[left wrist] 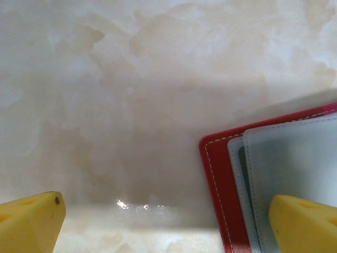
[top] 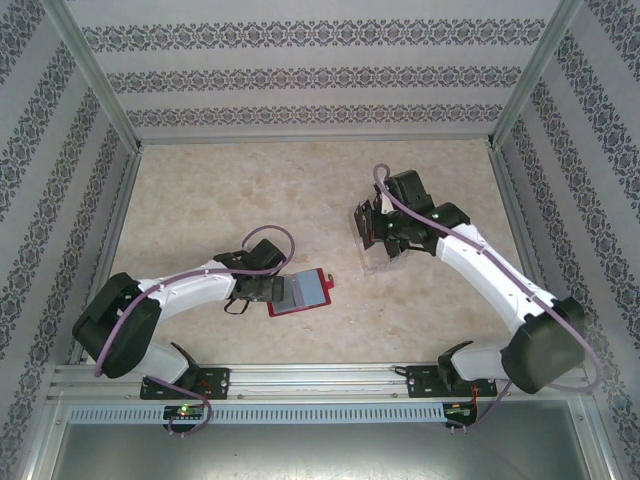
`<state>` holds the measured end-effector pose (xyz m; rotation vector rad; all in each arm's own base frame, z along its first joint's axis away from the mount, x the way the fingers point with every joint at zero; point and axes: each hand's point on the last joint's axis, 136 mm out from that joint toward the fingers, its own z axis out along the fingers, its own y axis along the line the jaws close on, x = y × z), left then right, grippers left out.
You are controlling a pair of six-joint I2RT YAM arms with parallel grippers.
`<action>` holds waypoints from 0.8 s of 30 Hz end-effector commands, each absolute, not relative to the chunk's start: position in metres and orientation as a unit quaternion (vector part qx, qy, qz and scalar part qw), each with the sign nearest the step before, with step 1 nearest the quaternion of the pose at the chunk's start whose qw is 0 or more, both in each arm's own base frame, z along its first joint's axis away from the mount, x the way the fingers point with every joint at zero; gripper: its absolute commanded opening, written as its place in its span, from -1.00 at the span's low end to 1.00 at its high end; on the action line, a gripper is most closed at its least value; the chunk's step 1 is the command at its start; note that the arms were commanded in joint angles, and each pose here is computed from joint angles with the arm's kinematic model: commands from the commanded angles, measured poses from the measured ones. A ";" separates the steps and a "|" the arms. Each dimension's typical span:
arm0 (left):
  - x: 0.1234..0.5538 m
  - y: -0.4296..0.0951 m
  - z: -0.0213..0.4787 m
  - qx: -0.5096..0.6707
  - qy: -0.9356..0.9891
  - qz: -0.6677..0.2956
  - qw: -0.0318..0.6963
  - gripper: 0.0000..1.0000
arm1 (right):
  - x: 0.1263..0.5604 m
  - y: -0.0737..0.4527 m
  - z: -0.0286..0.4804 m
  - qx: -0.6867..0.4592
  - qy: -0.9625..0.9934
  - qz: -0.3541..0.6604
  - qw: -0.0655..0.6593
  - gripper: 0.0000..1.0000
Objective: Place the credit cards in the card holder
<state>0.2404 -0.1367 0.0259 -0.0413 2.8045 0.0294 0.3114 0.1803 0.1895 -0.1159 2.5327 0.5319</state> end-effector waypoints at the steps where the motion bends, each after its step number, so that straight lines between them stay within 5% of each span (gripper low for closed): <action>1: 0.240 -0.130 0.035 -0.005 0.983 0.031 0.179 1.00 | 0.299 0.211 0.197 -0.021 0.915 0.310 0.257 -1.00; 7: 0.234 -0.124 0.034 -0.002 0.984 0.044 0.172 1.00 | 0.276 0.255 0.182 -0.011 0.882 0.405 0.240 -1.00; 24: 0.221 -0.115 0.026 -0.008 0.987 0.051 0.155 1.00 | 0.245 0.311 0.102 -0.016 0.870 0.452 0.196 -1.00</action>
